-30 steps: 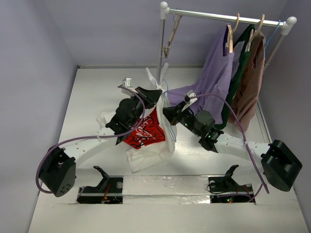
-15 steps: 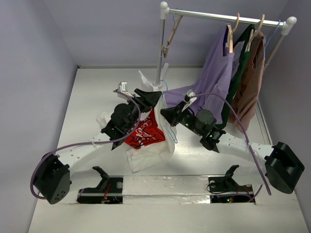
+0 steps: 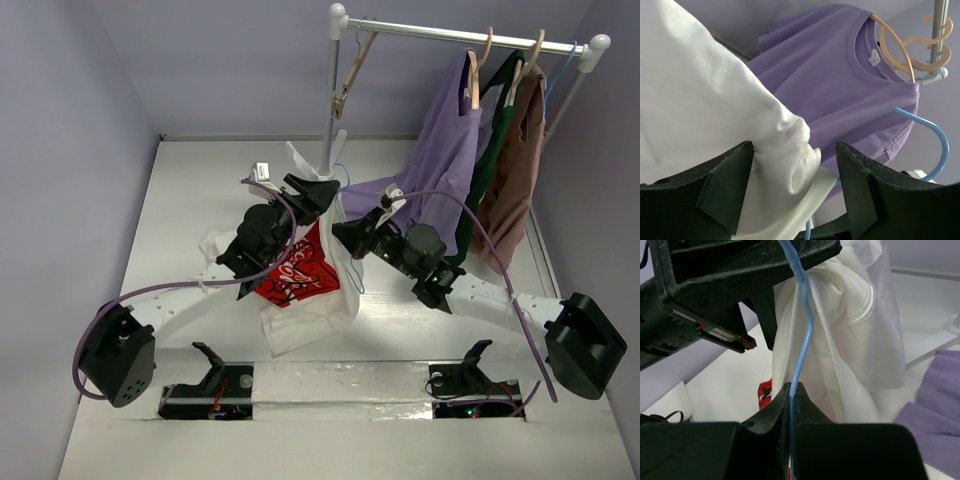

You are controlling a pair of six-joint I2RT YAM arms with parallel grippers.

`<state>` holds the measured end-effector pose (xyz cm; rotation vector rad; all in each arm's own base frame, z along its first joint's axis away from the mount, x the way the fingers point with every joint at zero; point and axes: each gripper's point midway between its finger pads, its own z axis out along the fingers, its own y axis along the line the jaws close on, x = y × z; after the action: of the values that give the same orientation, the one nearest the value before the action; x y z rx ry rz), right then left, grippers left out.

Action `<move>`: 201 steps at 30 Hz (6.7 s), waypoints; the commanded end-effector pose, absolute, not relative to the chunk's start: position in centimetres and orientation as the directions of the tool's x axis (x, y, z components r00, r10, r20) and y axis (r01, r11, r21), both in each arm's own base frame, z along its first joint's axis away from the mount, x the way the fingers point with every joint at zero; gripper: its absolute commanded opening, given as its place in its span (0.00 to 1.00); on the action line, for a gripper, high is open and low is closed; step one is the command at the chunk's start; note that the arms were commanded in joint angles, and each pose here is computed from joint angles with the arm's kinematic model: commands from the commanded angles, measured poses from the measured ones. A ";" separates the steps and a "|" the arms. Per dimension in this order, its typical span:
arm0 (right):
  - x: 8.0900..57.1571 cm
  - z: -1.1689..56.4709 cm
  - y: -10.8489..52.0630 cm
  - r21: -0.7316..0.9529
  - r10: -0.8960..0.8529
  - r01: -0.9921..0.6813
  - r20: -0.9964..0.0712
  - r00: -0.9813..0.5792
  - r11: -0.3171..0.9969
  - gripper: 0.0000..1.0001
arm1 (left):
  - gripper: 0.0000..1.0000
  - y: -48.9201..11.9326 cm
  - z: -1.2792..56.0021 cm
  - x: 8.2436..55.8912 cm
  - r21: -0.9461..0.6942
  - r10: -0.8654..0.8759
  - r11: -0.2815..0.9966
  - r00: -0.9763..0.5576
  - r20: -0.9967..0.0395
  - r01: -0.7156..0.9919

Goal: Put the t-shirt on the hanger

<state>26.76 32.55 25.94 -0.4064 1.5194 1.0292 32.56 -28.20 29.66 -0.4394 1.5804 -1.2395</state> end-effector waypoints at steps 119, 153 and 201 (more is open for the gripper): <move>11.7 20.3 33.3 0.455 0.075 -0.751 -0.874 -0.481 0.478 0.00 | 0.00 -21.4 35.7 34.0 -0.812 -0.820 0.315 -0.290 -0.494 0.492; 19.7 22.4 36.0 0.399 0.118 -0.777 -0.912 -0.394 0.486 0.38 | 0.00 -21.2 36.2 27.1 -0.808 -0.800 0.169 -0.401 -0.447 0.565; 26.1 25.3 34.6 0.326 0.083 -0.623 -0.919 -0.386 0.711 0.54 | 0.00 -23.7 24.7 30.3 -0.940 -0.749 0.227 -0.571 -0.337 0.257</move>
<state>26.43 35.36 23.37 -0.4465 1.8354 0.7872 30.33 -23.44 22.89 -0.4900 1.7268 -1.4310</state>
